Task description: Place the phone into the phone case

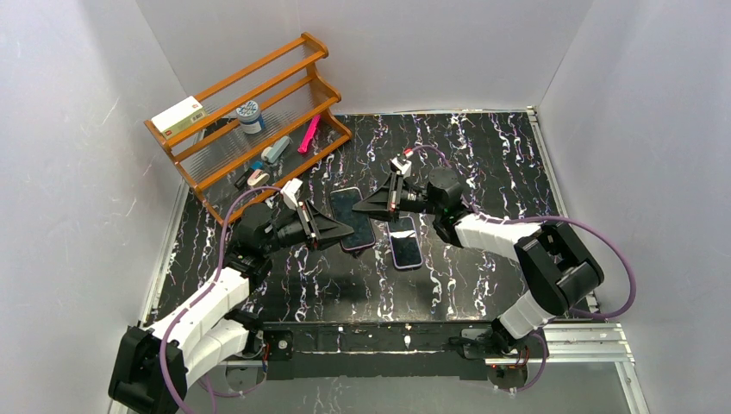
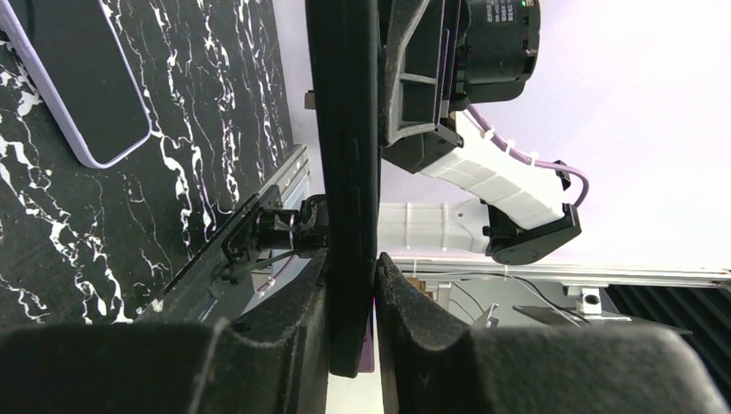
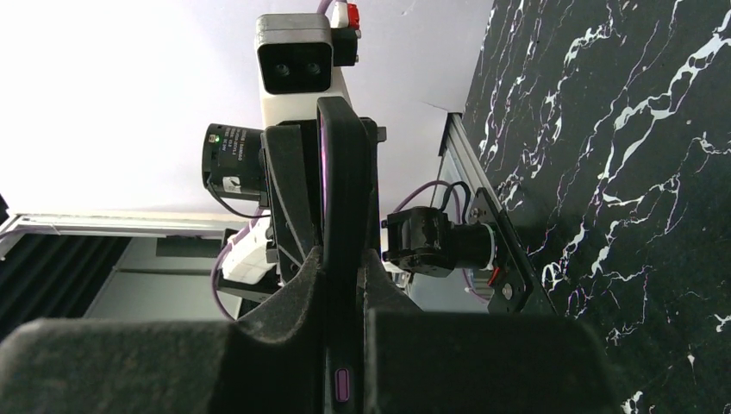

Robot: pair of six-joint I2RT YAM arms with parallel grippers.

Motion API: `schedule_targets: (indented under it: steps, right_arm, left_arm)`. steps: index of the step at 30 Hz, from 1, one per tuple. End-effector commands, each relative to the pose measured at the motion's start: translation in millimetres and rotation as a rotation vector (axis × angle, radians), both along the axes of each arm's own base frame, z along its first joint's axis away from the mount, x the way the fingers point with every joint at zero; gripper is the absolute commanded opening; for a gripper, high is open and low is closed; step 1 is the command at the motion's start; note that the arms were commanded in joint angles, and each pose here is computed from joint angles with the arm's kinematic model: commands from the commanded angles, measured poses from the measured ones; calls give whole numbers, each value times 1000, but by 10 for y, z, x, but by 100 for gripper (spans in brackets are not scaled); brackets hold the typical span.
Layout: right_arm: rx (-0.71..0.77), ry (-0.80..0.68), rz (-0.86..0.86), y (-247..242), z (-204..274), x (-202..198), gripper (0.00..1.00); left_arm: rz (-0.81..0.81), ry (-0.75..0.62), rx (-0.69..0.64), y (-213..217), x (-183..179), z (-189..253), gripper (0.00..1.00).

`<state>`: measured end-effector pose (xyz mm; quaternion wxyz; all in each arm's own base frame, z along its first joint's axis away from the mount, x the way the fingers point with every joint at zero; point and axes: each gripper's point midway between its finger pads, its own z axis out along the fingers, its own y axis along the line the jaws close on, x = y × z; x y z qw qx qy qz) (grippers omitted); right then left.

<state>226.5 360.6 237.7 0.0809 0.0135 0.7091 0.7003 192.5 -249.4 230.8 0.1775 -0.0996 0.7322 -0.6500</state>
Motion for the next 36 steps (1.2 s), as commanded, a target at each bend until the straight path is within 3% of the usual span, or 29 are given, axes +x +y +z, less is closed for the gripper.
schedule_targets:
  steps: [1, 8, 12, 21, 36]
  right_arm:
    - [40, -122, 143, 80, 268, -187, 17]
    - [17, -123, 78, 5, 291, -176, 62]
    - [28, -117, 30, -113, 300, -252, 75]
    - [-6, -87, -43, -316, 239, -406, 74]
    - [37, -56, -57, -120, 225, -420, 50]
  left_arm:
    - [29, -13, -25, 3, 58, 42, 0]
    - [159, 33, -167, 104, 169, 195, 0]
    - [249, 31, -222, 203, 244, 292, 0]
    - [345, 6, -267, 332, 315, 377, 0]
    - [381, 36, -326, 395, 335, 429, 0]
